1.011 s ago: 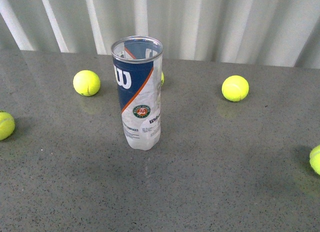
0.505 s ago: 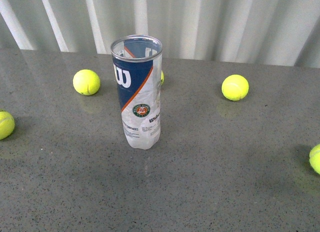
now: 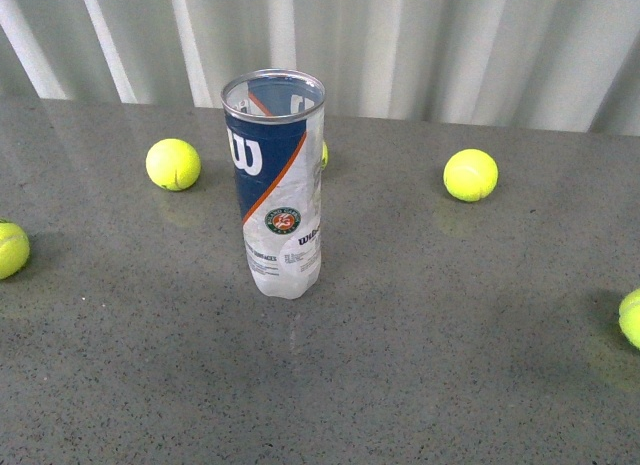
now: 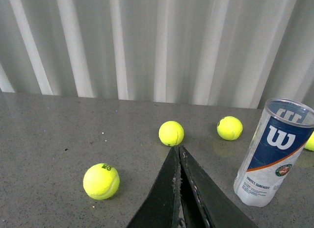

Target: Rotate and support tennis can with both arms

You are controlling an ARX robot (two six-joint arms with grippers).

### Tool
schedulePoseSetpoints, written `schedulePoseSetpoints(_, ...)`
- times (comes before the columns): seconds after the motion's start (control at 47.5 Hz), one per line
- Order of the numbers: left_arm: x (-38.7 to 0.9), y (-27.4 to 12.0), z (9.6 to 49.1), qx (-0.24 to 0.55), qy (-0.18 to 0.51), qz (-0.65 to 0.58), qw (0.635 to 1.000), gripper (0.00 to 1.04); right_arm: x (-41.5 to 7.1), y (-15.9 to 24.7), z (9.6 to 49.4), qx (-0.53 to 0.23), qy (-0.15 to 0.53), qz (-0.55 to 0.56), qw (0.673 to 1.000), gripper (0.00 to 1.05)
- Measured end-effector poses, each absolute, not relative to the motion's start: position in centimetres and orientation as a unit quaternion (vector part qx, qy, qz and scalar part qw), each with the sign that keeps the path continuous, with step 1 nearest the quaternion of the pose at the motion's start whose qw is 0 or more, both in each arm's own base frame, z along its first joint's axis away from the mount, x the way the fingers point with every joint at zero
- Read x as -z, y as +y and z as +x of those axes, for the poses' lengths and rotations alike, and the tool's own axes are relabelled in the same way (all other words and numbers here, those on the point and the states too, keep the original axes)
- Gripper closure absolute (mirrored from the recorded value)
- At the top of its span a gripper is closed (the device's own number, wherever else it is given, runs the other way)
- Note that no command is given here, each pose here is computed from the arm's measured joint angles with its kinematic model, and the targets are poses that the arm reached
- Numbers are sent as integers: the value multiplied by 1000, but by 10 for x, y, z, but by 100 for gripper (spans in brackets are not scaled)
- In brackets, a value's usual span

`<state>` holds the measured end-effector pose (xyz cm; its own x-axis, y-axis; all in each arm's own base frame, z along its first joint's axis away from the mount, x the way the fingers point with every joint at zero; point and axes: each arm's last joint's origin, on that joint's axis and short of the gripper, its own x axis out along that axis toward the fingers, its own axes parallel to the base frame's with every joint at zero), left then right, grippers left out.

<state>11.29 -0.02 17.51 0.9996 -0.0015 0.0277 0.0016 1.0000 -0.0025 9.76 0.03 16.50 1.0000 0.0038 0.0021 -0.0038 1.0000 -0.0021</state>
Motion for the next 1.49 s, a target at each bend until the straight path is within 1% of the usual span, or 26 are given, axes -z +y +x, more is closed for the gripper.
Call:
schedulePoseSetpoints(0.358, -174, 0, 106, 1, -14, -1, 1000, 101, -165, 0, 98, -2, -1, -1, 1000, 7)
schedulePoseSetpoints(0.421, -170, 0, 101, 1, 3, -1, 1000, 101, -165, 0, 98, -2, -1, -1, 1000, 7)
schedulePoseSetpoints(0.526, -172, 0, 96, 1, -13, -1, 1000, 101, -165, 0, 98, -2, -1, -1, 1000, 7)
schedulePoseSetpoints(0.674, -172, 0, 96, 1, -11, -1, 1000, 101, -165, 0, 98, -2, -1, -1, 1000, 7)
schedulePoseSetpoints(0.716, -172, 0, 96, 1, -11, -2, 1000, 100, -165, 0, 98, -2, -1, -1, 1000, 7)
schedulePoseSetpoints(1.011, -172, 0, 96, 1, -11, -1, 1000, 57, -165, 0, 98, -2, -1, -1, 1000, 7)
schedulePoseSetpoints(1.032, -172, 0, 96, 1, -11, -1, 1000, 55, -165, 0, 98, -2, -1, -1, 1000, 7)
schedulePoseSetpoints(1.074, -172, 0, 96, 1, -11, -1, 1000, 48, -165, 0, 98, -2, -1, -1, 1000, 7)
schedulePoseSetpoints(1.095, -172, 0, 96, 1, -11, -1, 1000, 46, -165, 0, 98, -2, -1, -1, 1000, 7)
schedulePoseSetpoints(1.137, -172, 0, 96, 1, -11, -1, 1000, 39, -165, 0, 98, -2, -1, -1, 1000, 7)
schedulePoseSetpoints(1.284, -172, 0, 96, 1, -11, -1, 1000, 20, -165, 0, 98, -2, -1, -1, 1000, 7)
schedulePoseSetpoints(1.326, -172, 0, 96, 1, -11, -1, 1000, 11, -165, 0, 98, -2, -1, -1, 1000, 7)
schedulePoseSetpoints(1.389, -172, 0, 96, 1, -11, -1, 1000, 5, -165, 0, 98, -2, -1, -1, 1000, 7)
schedulePoseSetpoints(1.495, -172, 0, 96, 1, -11, -1, 1000, 7, -165, 0, 98, -2, -1, -1, 1000, 7)
